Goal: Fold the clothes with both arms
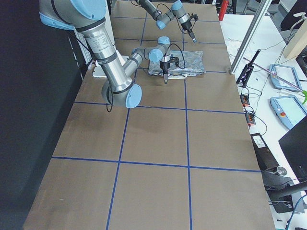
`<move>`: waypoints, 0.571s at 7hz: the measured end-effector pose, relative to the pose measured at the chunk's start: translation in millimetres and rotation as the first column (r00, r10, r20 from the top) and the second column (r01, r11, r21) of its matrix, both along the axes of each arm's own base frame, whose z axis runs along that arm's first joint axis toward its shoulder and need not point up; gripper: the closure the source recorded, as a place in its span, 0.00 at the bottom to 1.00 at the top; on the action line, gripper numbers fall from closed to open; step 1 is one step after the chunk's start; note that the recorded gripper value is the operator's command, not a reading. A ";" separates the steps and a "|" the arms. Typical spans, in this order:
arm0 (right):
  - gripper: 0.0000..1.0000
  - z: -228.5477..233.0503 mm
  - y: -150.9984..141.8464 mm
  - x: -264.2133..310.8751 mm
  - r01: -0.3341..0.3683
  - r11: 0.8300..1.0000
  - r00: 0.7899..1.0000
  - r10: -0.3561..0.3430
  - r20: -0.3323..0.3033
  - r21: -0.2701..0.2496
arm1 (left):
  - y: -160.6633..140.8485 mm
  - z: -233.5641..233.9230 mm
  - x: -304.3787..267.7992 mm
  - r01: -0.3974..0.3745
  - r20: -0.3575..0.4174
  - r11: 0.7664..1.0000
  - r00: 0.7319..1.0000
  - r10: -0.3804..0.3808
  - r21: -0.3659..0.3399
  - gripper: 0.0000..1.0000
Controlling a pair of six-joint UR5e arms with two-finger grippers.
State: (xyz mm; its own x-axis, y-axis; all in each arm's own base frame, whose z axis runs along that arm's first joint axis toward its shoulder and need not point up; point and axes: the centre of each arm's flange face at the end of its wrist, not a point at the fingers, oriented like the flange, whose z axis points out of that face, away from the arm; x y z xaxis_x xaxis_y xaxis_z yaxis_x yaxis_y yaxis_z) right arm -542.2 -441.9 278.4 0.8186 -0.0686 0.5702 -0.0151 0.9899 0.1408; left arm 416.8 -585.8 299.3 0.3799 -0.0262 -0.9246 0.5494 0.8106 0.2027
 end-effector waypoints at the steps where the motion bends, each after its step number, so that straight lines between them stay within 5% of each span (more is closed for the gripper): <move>1: 0.00 -17.5 -8.6 -1.0 -0.012 1.000 1.000 0.012 0.022 0.013 | 0.5 -1.0 -0.5 0.000 -0.002 1.000 1.000 0.000 0.001 0.37; 4: 0.00 -77.2 -63.6 -46.3 -0.054 0.998 0.997 0.051 0.065 0.038 | 2.2 -2.1 -0.9 -0.001 -0.004 1.000 1.000 0.001 0.003 0.37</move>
State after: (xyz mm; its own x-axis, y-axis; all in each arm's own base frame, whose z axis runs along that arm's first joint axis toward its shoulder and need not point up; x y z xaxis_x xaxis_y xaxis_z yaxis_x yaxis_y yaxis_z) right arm -588.5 -505.6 201.2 0.7839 -0.0501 0.6189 -0.0769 0.9812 0.1769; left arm 415.9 -583.6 297.2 0.3759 -0.0232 -0.9264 0.5495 0.8105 0.2026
